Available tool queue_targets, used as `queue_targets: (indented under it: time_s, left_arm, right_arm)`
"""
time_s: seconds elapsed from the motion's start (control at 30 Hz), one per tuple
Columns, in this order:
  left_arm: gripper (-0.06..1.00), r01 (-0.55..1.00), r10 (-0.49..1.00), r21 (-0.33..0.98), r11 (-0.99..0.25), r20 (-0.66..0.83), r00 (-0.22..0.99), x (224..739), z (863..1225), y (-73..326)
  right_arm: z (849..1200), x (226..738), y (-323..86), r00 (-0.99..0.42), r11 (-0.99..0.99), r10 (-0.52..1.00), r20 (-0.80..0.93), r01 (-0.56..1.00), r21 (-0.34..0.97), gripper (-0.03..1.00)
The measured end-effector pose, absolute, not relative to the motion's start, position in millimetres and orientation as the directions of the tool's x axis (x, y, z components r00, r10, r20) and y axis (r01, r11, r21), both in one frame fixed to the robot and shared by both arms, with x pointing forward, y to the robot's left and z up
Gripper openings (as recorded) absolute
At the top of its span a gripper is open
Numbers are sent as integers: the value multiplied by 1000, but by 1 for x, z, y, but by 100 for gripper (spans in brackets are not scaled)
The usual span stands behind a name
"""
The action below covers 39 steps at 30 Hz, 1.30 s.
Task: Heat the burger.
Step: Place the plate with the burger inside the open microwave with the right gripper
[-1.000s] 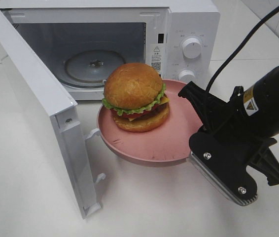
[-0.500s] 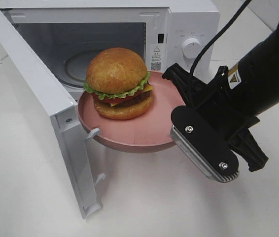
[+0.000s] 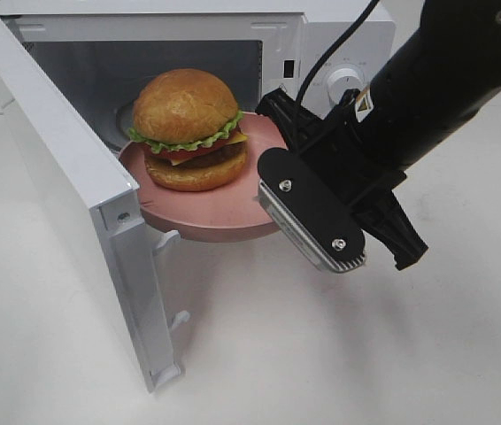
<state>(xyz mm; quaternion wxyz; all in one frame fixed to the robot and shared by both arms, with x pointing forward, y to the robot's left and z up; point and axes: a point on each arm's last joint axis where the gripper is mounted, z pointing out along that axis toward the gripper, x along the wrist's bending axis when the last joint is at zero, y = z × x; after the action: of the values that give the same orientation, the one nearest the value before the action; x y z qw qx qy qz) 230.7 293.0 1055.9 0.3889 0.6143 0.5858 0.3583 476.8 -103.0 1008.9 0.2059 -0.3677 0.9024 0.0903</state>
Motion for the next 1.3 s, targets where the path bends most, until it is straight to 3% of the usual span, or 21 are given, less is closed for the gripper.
queue_targets:
  time_s: [1.3]
  left_arm:
    - [97, 441, 998, 897, -11, -15, 57, 231, 1056, 293]
  right_arm:
    - [973, 577, -30, -570, 682, -665, -482, -727, -82, 6]
